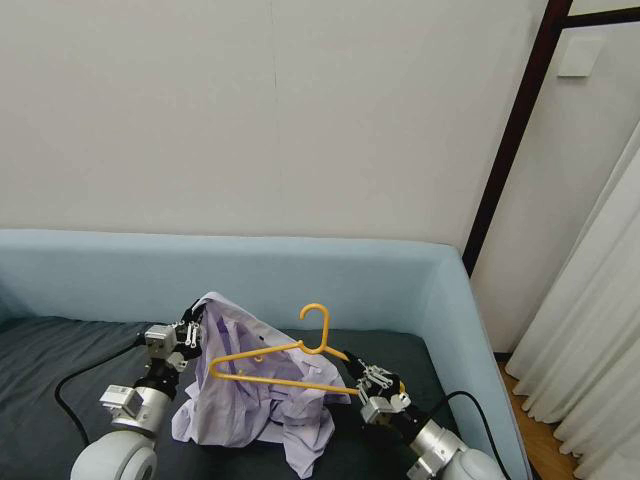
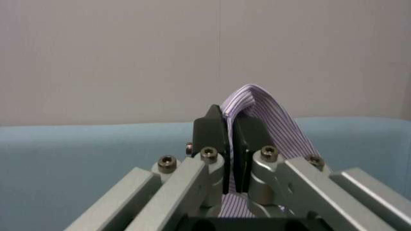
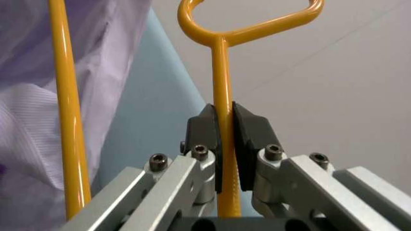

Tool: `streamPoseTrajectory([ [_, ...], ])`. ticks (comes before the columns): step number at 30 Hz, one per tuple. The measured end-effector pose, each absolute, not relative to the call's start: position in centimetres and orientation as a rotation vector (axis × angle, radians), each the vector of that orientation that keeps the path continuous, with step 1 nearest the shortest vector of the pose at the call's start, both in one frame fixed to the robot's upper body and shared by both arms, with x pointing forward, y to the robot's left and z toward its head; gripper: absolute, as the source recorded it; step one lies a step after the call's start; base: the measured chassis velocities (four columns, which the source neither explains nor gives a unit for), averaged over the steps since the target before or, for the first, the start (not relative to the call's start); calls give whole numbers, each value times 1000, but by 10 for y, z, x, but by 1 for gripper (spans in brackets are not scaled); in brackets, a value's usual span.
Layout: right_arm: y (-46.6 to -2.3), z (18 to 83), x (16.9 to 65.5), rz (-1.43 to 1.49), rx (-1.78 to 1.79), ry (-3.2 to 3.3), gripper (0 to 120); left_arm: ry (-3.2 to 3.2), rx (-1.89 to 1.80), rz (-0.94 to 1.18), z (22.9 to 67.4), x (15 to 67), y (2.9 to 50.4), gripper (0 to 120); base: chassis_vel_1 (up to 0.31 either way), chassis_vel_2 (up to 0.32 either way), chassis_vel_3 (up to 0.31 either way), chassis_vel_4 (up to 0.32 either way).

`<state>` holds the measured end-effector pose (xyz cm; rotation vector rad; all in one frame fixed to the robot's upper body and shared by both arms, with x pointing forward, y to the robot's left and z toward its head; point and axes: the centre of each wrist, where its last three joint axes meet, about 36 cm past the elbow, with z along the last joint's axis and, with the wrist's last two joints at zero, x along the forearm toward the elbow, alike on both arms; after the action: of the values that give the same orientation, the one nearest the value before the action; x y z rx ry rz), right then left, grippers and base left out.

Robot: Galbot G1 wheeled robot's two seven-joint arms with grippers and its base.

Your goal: Pick up the clothes from the sofa and hang them on the clothes hanger.

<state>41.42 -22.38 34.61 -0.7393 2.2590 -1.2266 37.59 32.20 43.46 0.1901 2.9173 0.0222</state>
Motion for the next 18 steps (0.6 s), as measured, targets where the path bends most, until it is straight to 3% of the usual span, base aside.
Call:
streamPoseTrajectory([
  [18,-193,346,447,-1212,-689,2290,5,2913,267,6,434,369,303,0,0,0,0,0],
])
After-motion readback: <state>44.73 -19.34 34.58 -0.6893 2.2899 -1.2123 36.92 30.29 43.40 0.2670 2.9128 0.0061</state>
